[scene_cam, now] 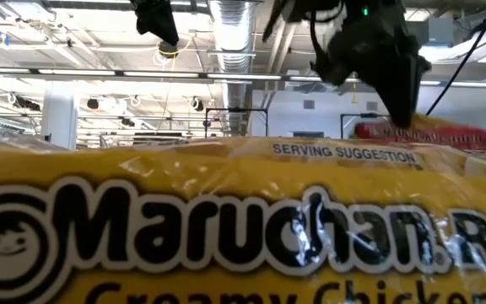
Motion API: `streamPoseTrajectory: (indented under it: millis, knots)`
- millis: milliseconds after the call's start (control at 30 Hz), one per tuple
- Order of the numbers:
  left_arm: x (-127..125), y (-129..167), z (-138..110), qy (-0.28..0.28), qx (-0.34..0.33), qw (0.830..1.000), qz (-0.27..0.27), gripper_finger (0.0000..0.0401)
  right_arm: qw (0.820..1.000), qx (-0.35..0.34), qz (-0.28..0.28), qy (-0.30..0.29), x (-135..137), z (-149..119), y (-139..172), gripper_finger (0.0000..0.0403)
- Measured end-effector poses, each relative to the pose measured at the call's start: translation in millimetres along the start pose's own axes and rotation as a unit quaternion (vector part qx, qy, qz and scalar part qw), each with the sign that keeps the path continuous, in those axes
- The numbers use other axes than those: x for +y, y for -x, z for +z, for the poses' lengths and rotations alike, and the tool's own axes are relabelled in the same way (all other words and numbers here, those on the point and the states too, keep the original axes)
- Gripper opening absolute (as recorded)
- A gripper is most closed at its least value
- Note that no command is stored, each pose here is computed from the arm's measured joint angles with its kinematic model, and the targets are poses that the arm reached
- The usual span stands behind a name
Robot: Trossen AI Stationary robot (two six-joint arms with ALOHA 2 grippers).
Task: Sort Maruchan noodles
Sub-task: Put the green noodle pack into the right transparent bin
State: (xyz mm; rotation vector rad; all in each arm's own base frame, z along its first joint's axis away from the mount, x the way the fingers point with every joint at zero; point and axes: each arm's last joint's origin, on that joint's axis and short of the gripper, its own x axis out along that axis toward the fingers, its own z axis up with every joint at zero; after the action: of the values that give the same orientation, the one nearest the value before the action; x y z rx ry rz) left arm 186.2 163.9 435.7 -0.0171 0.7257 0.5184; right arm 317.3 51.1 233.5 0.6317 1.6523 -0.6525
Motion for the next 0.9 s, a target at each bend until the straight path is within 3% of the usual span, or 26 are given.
streamPoseTrajectory:
  millis: [267, 533, 900]
  knots:
    - [0.1, 0.0, 0.0, 0.001, 0.0, 1.0, 0.001, 0.008, 0.997, -0.072, 0.0, -0.011, 0.0, 0.6, 52.8, 0.0003]
    - [0.0, -0.1, -0.1, 0.001, 0.001, 1.0, 0.001, 0.008, 0.984, -0.174, -0.034, -0.007, -23.4, 20.3, 96.3, 0.0004]
    - [-0.2, -0.1, -1.0, 0.008, 0.005, 1.0, -0.001, 0.008, 0.96, -0.229, -0.15, 0.05, -74.0, 65.4, 109.2, 0.0005]
